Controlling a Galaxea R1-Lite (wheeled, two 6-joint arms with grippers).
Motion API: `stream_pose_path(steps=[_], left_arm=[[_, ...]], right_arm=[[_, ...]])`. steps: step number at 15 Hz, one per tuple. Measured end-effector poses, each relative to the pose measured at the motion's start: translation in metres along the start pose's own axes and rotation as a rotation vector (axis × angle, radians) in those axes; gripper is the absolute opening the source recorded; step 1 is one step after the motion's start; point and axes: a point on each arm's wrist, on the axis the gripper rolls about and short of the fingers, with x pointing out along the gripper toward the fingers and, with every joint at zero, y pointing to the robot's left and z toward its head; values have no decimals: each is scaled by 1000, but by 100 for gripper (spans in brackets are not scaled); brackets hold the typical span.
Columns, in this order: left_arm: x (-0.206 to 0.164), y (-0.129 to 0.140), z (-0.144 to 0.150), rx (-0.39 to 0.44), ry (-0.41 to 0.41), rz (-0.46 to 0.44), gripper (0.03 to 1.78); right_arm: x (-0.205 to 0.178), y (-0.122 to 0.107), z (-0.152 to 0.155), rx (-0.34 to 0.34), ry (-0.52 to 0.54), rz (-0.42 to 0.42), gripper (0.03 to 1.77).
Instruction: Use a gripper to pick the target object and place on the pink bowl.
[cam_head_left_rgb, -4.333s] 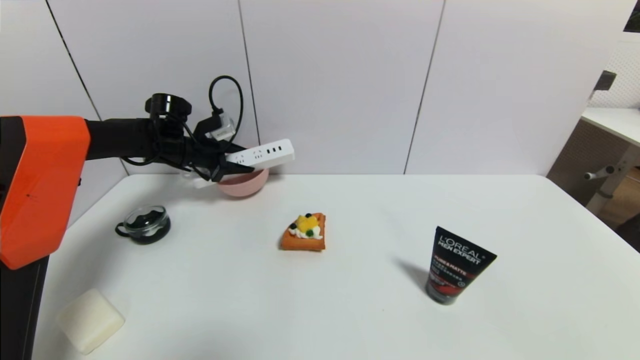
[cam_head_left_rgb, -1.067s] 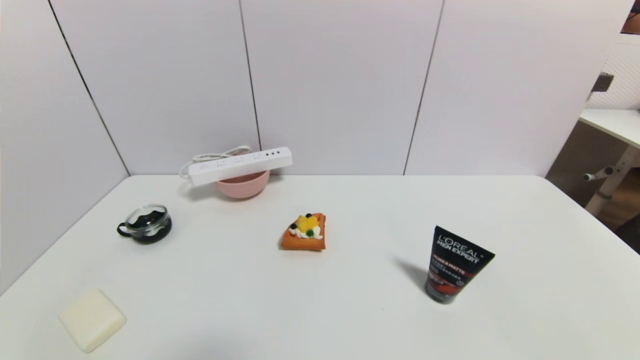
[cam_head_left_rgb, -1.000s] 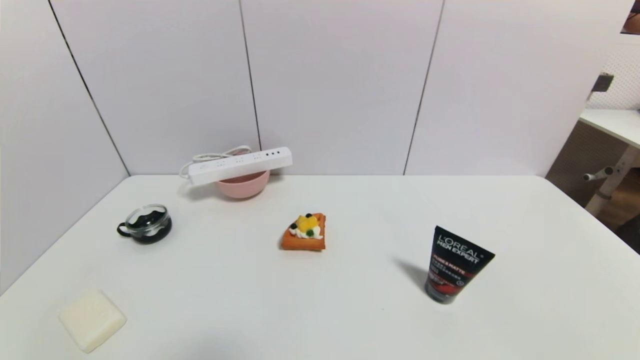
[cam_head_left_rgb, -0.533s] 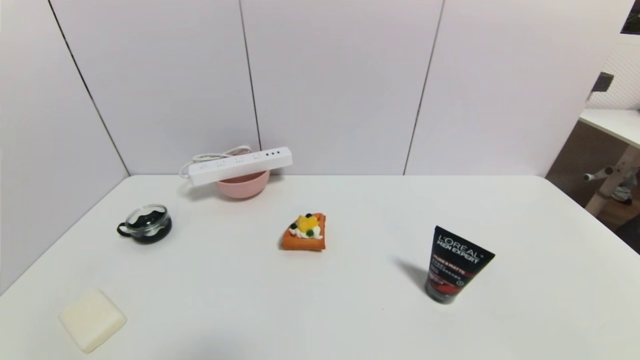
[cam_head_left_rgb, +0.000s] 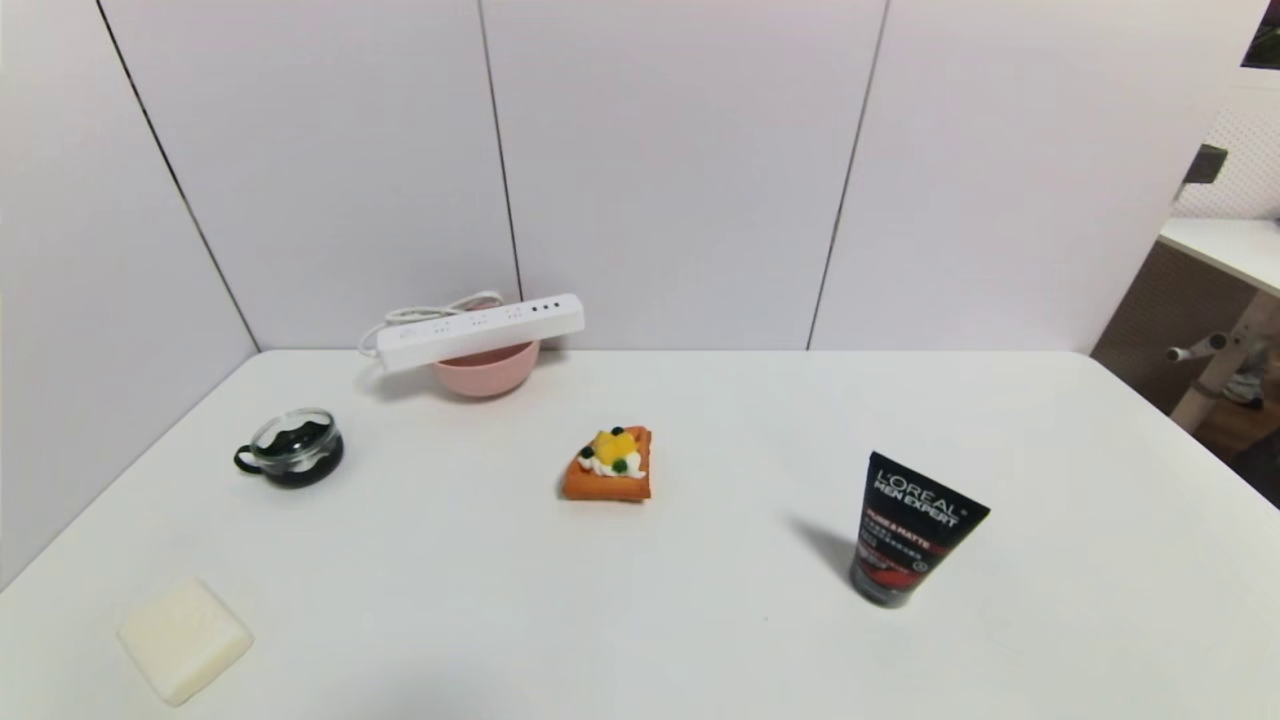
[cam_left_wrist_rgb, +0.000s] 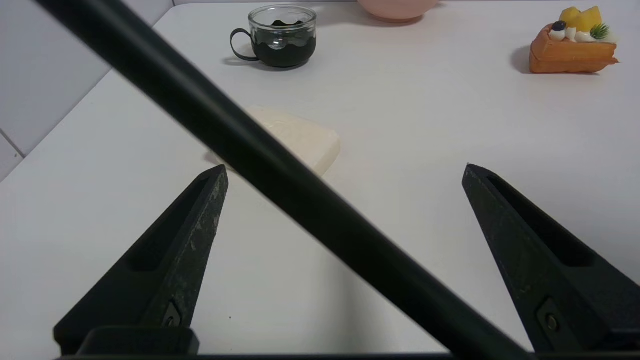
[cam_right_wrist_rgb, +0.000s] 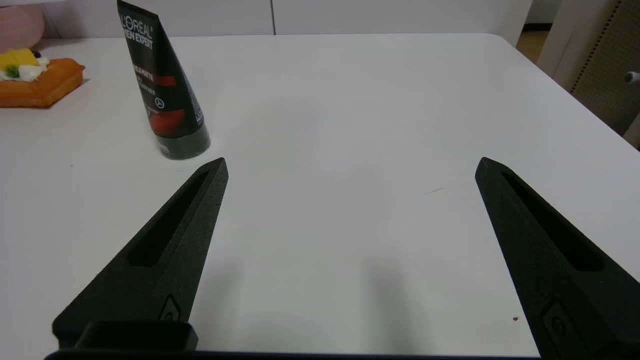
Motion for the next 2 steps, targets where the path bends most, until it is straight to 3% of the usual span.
stream_pose_path(steps=[2], left_arm=[[0, 0, 0, -1, 0, 0, 169]], right_arm=[[0, 0, 0, 3, 0, 0, 171]])
